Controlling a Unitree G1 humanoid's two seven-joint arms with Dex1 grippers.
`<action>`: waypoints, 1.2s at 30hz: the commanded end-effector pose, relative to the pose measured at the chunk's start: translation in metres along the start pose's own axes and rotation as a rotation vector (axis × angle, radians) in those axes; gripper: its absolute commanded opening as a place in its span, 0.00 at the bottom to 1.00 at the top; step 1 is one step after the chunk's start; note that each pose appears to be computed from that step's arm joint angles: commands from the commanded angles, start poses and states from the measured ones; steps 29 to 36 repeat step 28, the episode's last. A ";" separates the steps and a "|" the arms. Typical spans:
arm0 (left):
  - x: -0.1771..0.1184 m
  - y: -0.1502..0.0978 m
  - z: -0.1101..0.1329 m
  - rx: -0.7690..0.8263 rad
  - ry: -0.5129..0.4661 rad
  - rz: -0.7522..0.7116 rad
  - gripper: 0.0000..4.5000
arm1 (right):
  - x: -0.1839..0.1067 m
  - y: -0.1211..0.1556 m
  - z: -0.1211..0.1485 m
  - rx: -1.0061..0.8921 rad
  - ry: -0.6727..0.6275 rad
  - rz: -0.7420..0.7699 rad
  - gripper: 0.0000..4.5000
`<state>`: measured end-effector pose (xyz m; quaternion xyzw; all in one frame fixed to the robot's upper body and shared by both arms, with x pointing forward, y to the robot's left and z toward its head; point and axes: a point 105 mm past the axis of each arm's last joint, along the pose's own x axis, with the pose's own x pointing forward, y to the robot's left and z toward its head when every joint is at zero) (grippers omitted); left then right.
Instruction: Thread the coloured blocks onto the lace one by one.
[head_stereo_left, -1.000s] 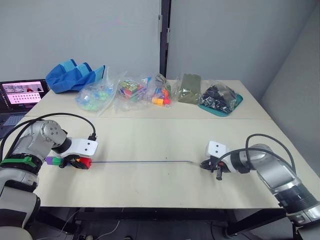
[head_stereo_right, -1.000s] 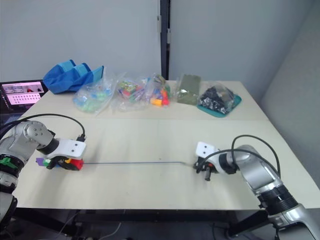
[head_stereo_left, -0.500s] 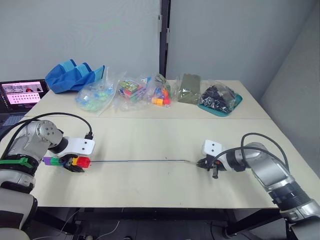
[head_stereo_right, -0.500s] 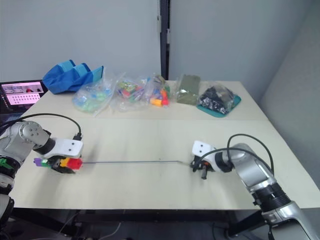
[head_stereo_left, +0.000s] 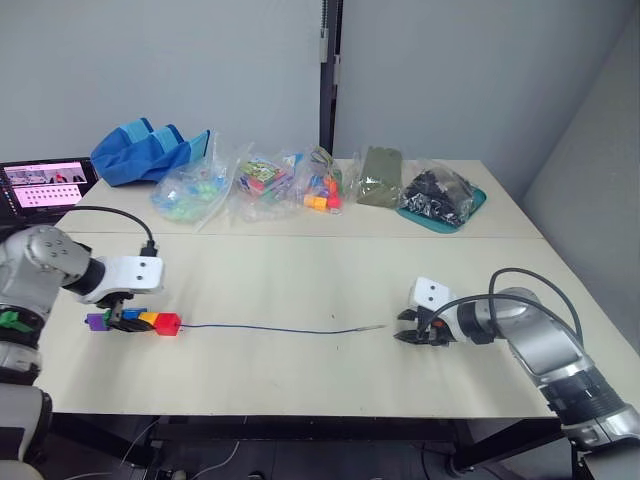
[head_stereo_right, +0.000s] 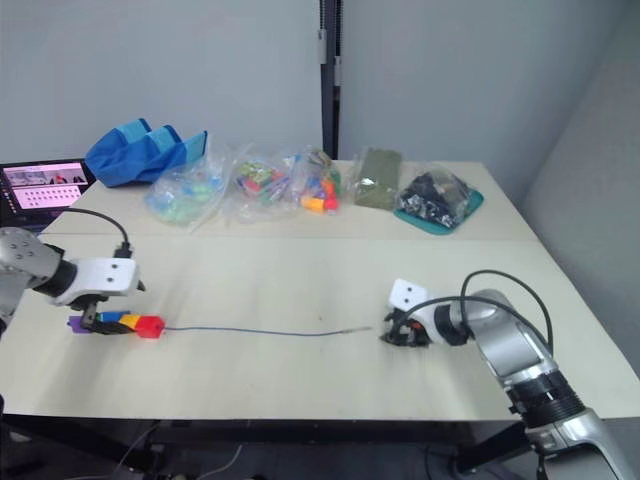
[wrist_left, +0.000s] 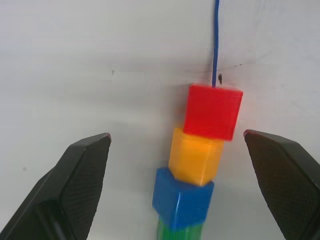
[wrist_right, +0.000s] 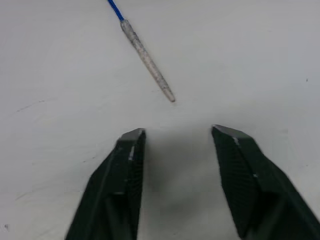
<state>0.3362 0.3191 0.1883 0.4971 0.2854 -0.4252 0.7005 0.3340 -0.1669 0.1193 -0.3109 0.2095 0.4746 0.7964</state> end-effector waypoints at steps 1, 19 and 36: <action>-0.028 0.012 0.008 -0.052 -0.139 0.131 1.00 | -0.017 -0.008 0.007 -0.002 -0.048 -0.053 0.83; -0.094 -0.010 -0.056 -0.566 -0.557 0.605 1.00 | -0.087 -0.033 -0.001 0.314 -0.479 -0.205 0.99; -0.094 -0.052 -0.079 -0.698 -0.545 0.656 1.00 | -0.101 -0.046 -0.028 0.371 -0.423 -0.212 0.99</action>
